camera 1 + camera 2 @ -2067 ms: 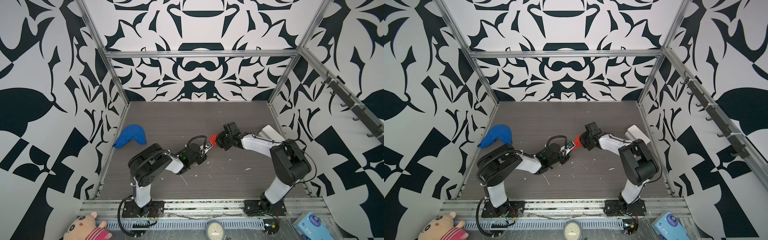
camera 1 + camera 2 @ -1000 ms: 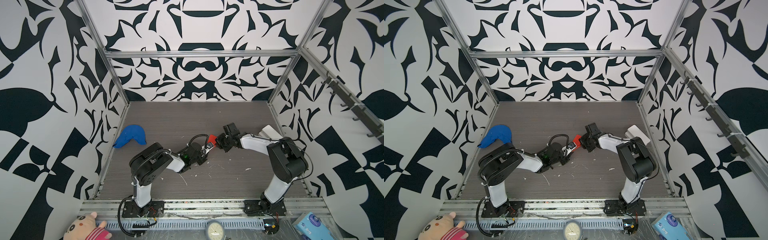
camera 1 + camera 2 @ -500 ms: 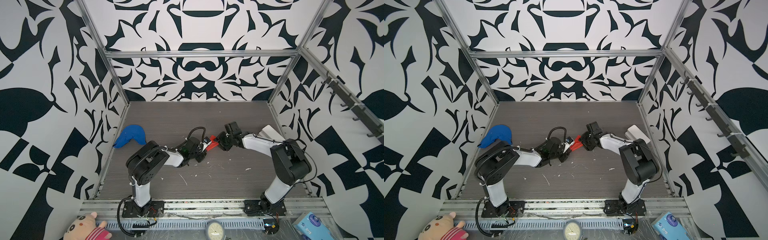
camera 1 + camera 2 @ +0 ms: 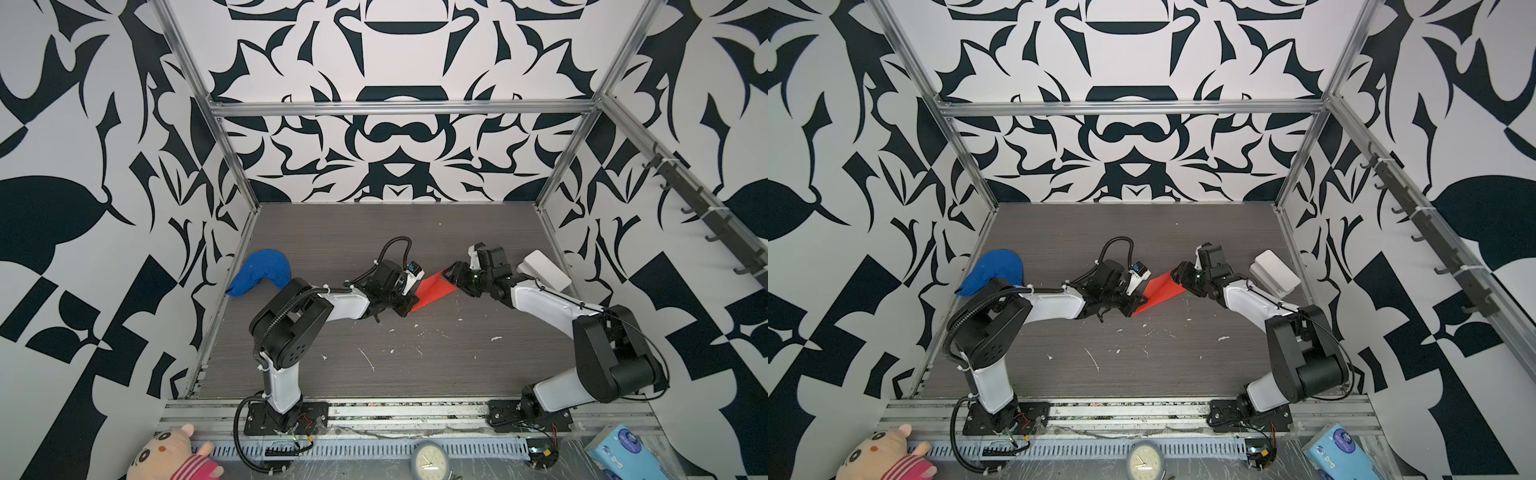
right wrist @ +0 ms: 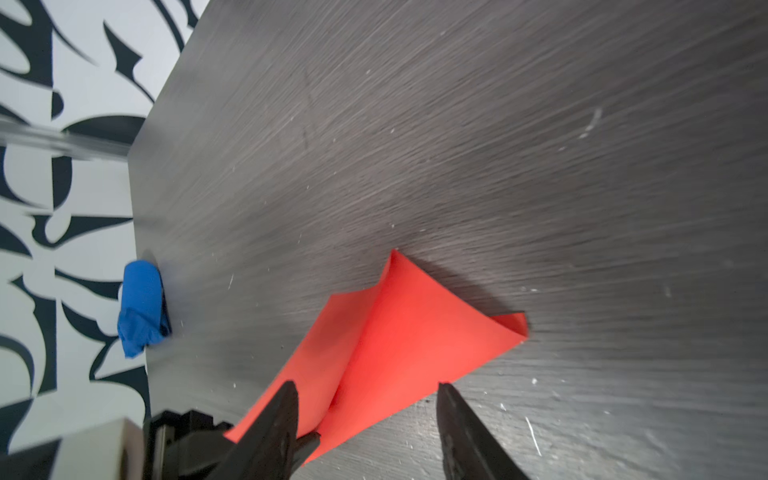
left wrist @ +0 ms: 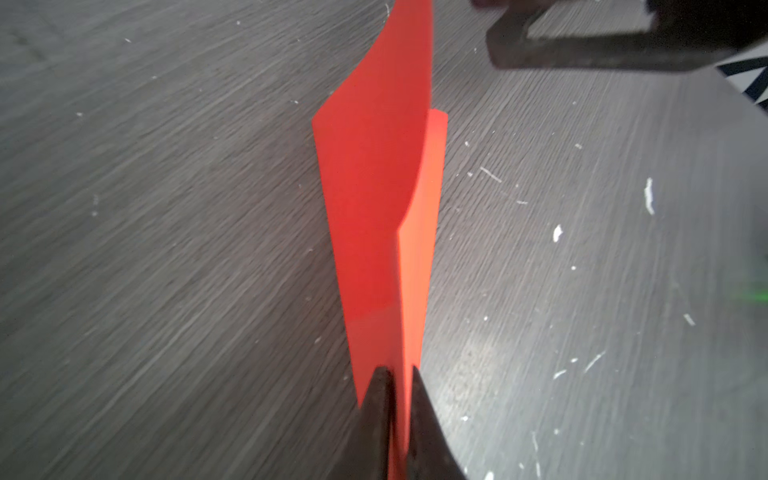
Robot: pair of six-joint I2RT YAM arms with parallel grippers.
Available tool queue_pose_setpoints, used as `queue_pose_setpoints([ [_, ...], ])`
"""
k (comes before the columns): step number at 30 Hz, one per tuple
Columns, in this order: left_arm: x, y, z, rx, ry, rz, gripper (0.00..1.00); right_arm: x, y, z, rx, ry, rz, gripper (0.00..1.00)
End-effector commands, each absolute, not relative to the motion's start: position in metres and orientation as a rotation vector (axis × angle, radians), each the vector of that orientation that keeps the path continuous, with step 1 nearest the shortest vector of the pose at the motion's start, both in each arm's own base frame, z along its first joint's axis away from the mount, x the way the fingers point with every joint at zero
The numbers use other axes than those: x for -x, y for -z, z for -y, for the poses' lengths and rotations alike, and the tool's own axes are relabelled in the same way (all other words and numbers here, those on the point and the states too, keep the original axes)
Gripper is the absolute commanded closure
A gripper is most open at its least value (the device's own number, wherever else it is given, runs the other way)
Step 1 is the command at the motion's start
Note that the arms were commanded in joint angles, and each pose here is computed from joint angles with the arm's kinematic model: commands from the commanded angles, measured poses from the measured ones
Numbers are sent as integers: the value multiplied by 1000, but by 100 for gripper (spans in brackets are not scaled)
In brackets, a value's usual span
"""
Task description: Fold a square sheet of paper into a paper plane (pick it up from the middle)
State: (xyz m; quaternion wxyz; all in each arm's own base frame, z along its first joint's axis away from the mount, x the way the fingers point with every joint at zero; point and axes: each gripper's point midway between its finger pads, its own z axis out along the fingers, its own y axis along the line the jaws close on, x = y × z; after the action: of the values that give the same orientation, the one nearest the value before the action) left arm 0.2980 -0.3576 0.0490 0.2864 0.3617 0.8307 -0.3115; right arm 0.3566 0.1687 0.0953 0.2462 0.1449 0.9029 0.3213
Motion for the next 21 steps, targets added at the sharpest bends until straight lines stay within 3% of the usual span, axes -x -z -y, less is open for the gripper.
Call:
queue_pose_setpoints([
  [1, -289, -39, 357, -932, 927, -2340, 89, -355, -108, -181, -183, -922, -2406, 44],
  [7, -290, -34, 356, -956, 896, -2378, 90, -342, -91, -182, -166, -941, -2445, 48],
  [15, -292, -36, 359, -972, 864, -2350, 89, -353, -58, -185, -225, -922, -2537, 72],
  [21, -290, -35, 365, -1006, 839, -2340, 89, -361, -46, -186, -247, -913, -2547, 75],
])
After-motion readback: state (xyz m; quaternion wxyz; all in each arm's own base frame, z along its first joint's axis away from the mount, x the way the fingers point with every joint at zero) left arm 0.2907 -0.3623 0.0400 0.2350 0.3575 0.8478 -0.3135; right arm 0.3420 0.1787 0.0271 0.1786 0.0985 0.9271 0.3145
